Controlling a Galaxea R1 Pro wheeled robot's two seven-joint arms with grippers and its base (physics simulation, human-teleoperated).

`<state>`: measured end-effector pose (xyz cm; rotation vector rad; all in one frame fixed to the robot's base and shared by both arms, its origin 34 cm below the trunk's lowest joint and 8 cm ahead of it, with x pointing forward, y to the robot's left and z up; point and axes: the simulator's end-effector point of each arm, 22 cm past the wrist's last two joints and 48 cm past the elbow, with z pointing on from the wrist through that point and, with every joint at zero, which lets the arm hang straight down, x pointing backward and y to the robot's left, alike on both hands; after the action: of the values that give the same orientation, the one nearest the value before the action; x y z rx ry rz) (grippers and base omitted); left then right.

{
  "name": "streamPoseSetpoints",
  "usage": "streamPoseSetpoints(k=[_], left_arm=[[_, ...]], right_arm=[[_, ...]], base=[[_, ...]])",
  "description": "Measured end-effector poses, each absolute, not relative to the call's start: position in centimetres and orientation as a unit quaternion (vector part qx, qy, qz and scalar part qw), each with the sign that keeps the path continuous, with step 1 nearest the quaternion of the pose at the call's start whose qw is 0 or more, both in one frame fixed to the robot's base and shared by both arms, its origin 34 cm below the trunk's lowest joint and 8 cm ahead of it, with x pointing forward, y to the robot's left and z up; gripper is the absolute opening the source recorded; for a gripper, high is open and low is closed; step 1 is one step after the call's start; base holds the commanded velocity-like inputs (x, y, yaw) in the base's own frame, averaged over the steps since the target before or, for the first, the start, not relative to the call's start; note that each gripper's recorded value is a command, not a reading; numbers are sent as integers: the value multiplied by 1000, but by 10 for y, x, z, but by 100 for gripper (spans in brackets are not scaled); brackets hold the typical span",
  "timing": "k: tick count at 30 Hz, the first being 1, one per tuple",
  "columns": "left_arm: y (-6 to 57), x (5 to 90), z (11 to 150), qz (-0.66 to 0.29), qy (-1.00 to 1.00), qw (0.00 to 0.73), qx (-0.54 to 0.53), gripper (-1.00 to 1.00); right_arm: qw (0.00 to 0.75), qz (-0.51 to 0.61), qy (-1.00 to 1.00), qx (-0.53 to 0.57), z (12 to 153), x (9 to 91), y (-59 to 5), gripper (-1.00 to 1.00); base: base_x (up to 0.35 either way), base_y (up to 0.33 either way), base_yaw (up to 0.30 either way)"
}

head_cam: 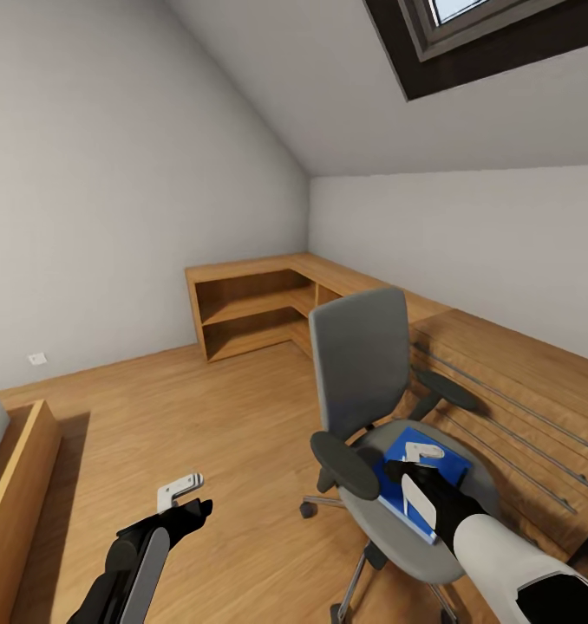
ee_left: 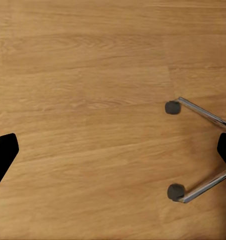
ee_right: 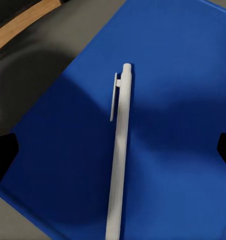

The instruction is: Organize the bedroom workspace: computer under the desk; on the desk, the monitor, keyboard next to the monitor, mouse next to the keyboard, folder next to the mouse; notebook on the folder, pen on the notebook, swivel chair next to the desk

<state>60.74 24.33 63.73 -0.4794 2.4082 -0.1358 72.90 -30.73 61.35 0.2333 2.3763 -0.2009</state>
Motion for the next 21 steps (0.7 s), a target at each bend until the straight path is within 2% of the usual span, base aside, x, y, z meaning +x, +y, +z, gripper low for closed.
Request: streamPoseSetpoints(k=[21], left_arm=[[243,606,626,-51,923,335,-184,100]], right_arm=[[364,-78,924,90,602,728,-307,100]], base=[[0,0,0]])
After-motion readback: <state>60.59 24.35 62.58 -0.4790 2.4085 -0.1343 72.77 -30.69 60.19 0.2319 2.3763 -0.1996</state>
